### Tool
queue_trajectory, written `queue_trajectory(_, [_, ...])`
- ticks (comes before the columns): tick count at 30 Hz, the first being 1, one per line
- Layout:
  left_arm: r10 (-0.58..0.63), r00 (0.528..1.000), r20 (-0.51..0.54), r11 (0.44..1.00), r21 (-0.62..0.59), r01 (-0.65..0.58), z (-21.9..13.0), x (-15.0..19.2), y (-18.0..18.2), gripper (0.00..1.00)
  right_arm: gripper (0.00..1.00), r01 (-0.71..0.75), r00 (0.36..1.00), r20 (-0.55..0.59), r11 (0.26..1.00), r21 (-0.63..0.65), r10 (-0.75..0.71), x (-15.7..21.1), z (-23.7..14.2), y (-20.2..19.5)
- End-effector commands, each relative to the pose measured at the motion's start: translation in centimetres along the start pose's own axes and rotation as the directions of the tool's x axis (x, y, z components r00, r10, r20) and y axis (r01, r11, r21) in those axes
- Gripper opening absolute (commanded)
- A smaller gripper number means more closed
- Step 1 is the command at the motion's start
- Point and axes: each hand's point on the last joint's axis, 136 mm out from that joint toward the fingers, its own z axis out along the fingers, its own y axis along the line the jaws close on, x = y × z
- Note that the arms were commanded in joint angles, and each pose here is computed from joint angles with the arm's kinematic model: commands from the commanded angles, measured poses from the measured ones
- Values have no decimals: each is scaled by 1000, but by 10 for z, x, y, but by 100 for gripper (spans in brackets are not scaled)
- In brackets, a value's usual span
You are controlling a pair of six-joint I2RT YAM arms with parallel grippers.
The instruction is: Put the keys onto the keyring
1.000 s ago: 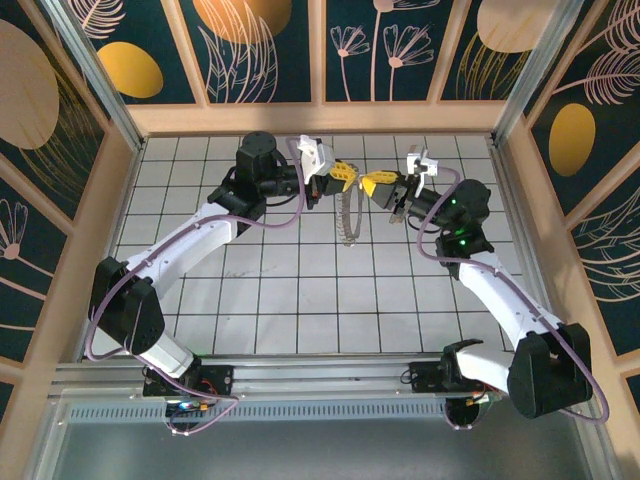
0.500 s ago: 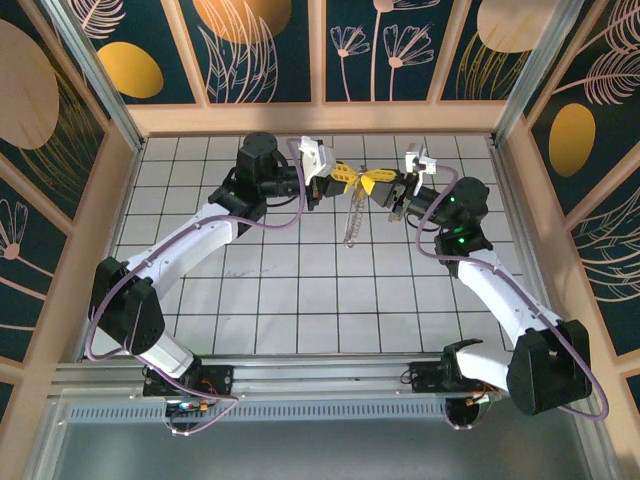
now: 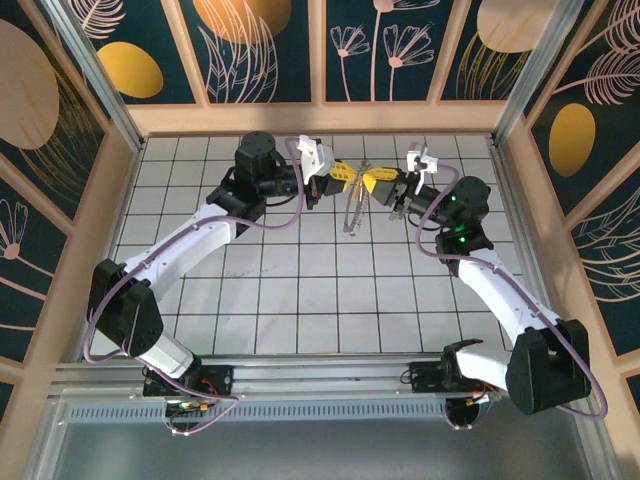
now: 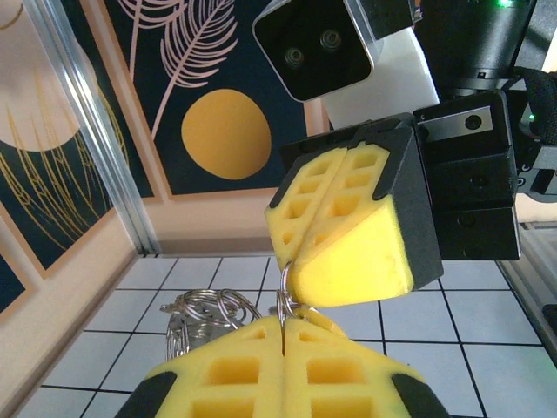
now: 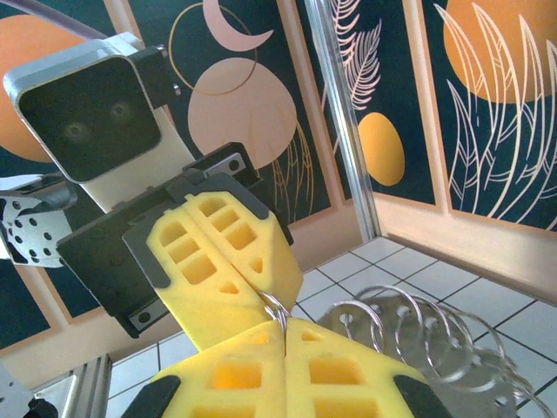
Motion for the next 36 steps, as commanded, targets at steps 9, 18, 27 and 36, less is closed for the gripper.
queue_trajectory(9, [96,990,101,995,28,-99,-10,-38,-18,0,0,-4,1000,6,1000,22,4,4,-5,-10])
queue_trajectory(18, [87,983,162,996,5,-89,-12,-48,-15,0,0,-56,998,-29,995,-79,53,13,0,0])
queue_trajectory(27, [51,979,196,998,16,-55,-9,-47,-13,0,0,-76,996,-50,990,-116,71,19,5,7])
queue_trajectory(36, [18,978,210,1000,6,-19,-5,-42,-8,0,33,-73,997,-6,997,-18,73,5,-18,-8])
